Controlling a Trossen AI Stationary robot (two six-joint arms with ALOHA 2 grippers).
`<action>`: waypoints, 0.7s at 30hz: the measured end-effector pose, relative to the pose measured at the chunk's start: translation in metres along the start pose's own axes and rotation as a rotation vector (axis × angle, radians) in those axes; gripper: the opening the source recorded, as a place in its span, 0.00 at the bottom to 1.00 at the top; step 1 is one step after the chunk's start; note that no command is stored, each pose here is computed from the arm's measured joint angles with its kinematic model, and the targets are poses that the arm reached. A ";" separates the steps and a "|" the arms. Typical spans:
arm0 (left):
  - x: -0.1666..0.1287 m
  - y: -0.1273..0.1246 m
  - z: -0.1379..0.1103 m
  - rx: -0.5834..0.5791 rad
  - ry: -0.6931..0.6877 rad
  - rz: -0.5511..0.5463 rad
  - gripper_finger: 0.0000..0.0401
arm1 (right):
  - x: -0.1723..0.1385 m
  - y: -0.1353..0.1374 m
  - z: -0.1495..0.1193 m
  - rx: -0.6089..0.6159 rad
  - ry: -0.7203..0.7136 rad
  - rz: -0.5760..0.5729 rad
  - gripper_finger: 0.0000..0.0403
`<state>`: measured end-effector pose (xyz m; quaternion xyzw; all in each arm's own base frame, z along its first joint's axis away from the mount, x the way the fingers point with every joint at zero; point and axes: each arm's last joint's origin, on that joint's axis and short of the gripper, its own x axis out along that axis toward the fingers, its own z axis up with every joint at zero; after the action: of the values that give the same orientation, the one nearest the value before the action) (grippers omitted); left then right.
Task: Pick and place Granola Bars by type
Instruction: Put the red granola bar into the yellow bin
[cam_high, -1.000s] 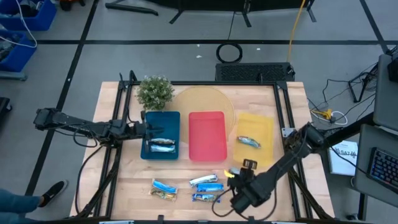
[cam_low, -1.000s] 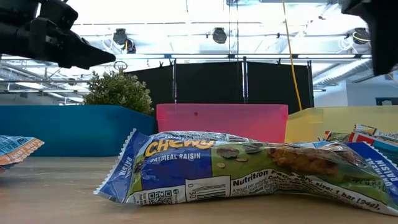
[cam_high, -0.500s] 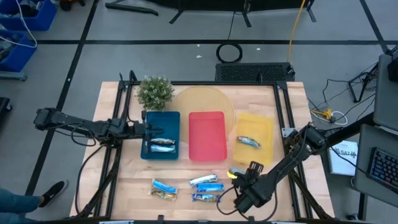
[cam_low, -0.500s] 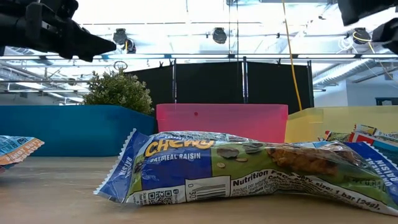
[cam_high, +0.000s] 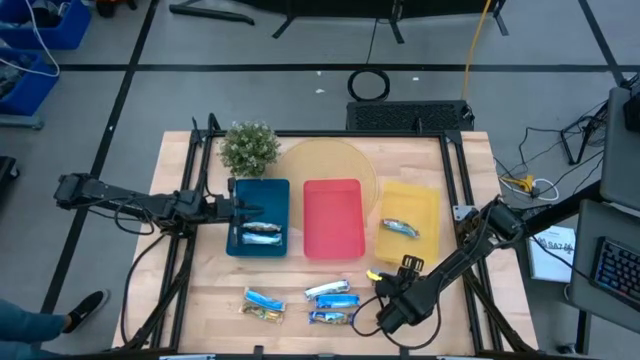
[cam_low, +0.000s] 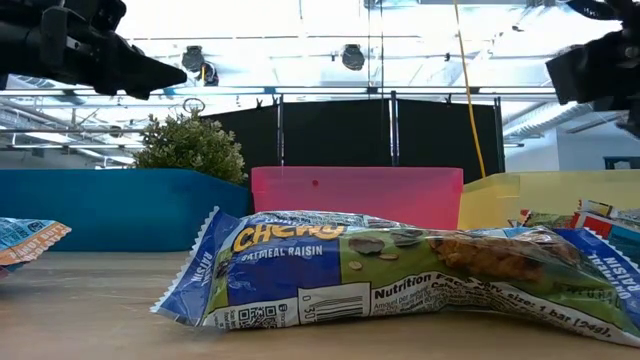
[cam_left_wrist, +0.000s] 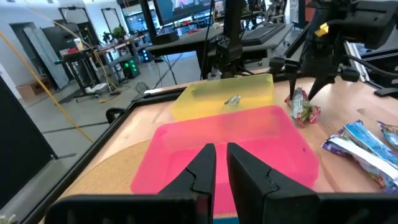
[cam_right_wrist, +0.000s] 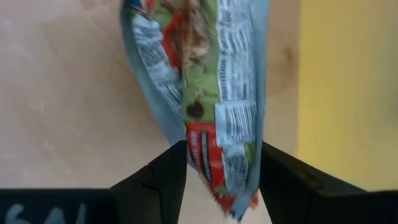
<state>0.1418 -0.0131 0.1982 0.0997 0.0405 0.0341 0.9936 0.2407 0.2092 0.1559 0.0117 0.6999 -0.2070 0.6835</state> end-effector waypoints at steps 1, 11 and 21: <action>0.000 0.000 0.000 -0.004 0.000 0.000 0.12 | 0.002 0.001 0.000 -0.010 -0.004 0.007 0.42; 0.000 -0.001 -0.004 0.000 0.037 -0.007 0.12 | 0.009 0.005 -0.002 -0.072 0.037 0.085 0.29; 0.000 -0.001 -0.005 -0.010 0.051 -0.008 0.12 | 0.008 0.011 -0.005 -0.081 0.012 0.124 0.08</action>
<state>0.1413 -0.0130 0.1932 0.0937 0.0660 0.0327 0.9929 0.2389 0.2186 0.1455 0.0287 0.7099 -0.1357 0.6905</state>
